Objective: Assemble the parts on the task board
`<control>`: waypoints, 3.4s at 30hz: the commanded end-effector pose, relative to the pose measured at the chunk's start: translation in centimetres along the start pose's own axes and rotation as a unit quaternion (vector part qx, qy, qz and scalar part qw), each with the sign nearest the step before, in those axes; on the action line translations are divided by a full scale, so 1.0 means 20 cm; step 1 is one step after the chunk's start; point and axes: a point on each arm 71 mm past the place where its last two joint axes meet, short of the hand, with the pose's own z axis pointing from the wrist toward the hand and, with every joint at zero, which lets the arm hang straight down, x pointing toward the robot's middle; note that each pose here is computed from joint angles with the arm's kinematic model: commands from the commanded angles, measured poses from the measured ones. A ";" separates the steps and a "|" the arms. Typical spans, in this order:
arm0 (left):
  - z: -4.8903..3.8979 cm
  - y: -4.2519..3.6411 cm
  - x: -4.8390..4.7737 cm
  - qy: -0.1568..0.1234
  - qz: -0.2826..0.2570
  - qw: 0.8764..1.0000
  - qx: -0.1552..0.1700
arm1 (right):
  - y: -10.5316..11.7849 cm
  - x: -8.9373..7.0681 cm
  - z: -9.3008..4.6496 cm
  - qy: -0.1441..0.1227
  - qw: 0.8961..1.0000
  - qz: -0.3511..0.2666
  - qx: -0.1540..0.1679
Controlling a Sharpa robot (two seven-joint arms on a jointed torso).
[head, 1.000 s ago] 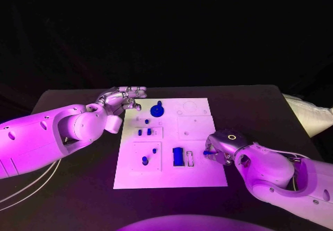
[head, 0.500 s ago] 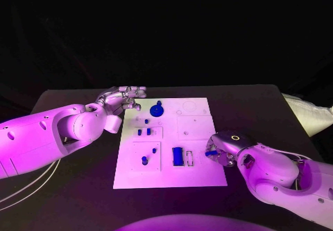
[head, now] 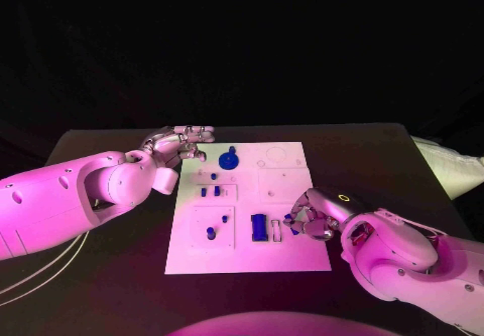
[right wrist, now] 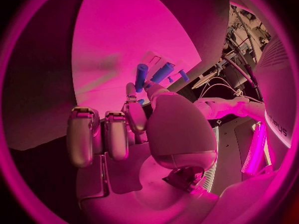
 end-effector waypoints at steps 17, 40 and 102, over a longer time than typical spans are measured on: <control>-0.001 0.000 0.033 0.019 0.002 1.000 -0.001 | 0.04 0.08 0.07 0.049 0.997 0.052 0.021; -0.001 0.001 0.034 0.021 0.005 1.000 -0.002 | 0.06 0.12 0.08 0.069 0.996 0.053 0.020; 0.001 0.002 0.016 0.018 0.012 1.000 -0.004 | 0.08 0.11 0.03 0.021 0.997 0.029 -0.062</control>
